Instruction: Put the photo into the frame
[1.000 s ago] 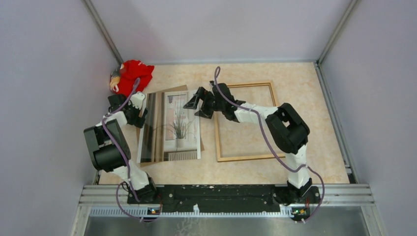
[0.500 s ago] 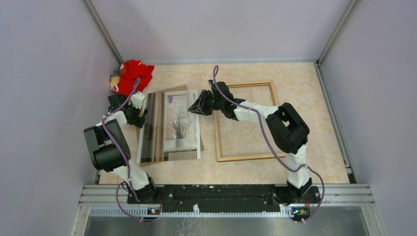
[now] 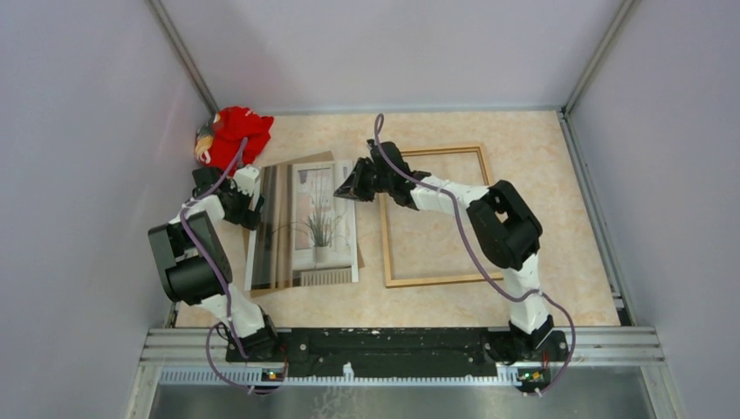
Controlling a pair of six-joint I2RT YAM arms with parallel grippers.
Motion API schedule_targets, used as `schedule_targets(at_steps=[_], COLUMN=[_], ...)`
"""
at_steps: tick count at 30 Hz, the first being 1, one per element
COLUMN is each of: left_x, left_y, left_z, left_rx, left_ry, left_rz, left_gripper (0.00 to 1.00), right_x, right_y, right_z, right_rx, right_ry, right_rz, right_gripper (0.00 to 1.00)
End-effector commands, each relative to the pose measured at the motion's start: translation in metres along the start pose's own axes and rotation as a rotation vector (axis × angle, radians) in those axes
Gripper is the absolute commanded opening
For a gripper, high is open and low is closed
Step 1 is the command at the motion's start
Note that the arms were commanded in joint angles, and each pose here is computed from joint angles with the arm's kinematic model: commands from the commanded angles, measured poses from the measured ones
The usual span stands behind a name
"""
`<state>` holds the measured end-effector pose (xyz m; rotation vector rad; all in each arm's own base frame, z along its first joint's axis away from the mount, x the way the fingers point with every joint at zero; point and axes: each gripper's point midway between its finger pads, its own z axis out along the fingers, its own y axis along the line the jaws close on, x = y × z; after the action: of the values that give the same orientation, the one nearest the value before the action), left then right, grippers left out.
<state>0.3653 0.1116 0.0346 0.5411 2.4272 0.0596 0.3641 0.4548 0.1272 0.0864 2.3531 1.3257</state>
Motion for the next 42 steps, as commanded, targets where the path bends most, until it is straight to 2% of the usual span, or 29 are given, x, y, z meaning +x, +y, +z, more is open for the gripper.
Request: schedule_targets(at_steps=[1, 6, 11, 16, 19, 21, 26, 31, 38, 42], left_x=[0.012, -0.032, -0.101, -0.16, -0.196, -0.211, -0.224, -0.23, -0.212, -0.2], left_y=[-0.021, -0.013, -0.018, -0.08, -0.136, -0.179, -0.269, -0.322, -0.352, -0.356], left_z=[-0.001, -0.029, -0.064, -0.072, -0.072, -0.066, -0.035, -0.003, 0.021, 0.037], left_rx=[0.08, 0.109, 0.178, 0.264, 0.386, 0.484, 0.606, 0.622, 0.602, 0.55], left_ry=[0.046, -0.026, -0.163, -0.235, -0.307, -0.305, -0.208, -0.169, -0.109, -0.073], left_rz=[-0.028, -0.049, -0.031, 0.061, 0.042, 0.05, 0.066, 0.082, 0.111, 0.141], left_gripper=[0.98, 0.98, 0.99, 0.98, 0.98, 0.98, 0.98, 0.99, 0.94, 0.82], right_x=[-0.014, -0.051, -0.092, -0.116, -0.118, -0.115, -0.112, -0.115, -0.113, -0.116], right_y=[0.029, 0.058, 0.064, 0.023, -0.001, -0.011, -0.02, -0.008, -0.008, -0.01], right_z=[0.002, -0.043, -0.128, -0.226, -0.284, -0.318, -0.373, -0.402, -0.409, -0.407], right_rx=[-0.106, -0.209, -0.216, -0.095, 0.005, 0.07, 0.235, 0.306, 0.34, 0.341], right_ry=[-0.01, -0.009, -0.021, -0.089, -0.191, -0.262, -0.355, -0.395, -0.39, -0.39], right_rz=[0.004, -0.052, -0.148, -0.155, -0.141, -0.135, -0.138, -0.17, -0.179, -0.175], right_gripper=[0.0, 0.0, 0.0, 0.0, 0.0, 0.0, 0.0, 0.0, 0.0, 0.0])
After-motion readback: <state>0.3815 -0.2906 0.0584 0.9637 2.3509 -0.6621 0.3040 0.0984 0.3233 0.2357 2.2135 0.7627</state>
